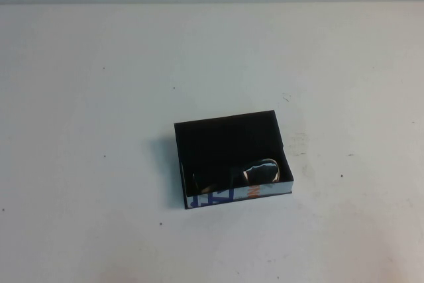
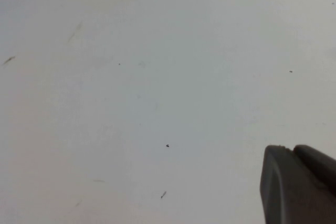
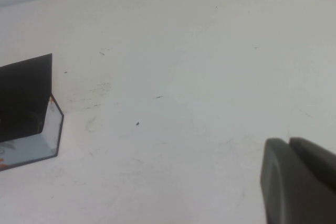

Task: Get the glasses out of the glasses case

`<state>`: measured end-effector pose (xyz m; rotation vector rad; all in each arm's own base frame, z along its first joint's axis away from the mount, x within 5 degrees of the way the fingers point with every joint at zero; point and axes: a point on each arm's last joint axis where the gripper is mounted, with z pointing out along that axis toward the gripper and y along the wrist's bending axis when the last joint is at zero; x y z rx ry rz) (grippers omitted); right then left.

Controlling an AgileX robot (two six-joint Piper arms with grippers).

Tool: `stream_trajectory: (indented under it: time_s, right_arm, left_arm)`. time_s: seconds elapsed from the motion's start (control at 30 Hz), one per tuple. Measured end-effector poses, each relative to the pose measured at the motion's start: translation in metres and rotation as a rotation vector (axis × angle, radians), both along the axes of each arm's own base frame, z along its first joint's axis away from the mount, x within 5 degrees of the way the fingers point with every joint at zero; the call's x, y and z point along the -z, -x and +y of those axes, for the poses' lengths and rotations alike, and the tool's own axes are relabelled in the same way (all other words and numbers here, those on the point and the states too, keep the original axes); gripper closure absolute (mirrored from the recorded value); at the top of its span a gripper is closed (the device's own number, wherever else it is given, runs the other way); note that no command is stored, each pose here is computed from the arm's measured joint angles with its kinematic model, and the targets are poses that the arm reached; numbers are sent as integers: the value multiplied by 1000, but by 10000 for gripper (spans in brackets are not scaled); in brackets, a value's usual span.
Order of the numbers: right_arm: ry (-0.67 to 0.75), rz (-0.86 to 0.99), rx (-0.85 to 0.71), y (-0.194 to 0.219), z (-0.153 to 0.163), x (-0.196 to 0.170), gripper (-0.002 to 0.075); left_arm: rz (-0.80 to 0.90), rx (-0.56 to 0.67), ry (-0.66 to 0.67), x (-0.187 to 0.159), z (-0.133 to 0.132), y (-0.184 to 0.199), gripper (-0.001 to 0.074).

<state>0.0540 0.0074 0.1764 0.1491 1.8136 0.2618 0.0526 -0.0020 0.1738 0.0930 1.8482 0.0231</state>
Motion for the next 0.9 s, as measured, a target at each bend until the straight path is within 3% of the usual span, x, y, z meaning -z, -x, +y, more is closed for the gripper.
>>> stream_trajectory:
  time_s: [0.5,0.73,0.9]
  right_arm:
    - [1,14,-6,1,0,-4,743]
    - [13,-181,-23,26,0,-100,743]
    - [15,-240,-19,28,0,-137,743]
  left_arm:
    - [0,0,0,0,0,0,740]
    - [0,0,0,0,0,0,740]
    - [0,0,0,0,0,0,740]
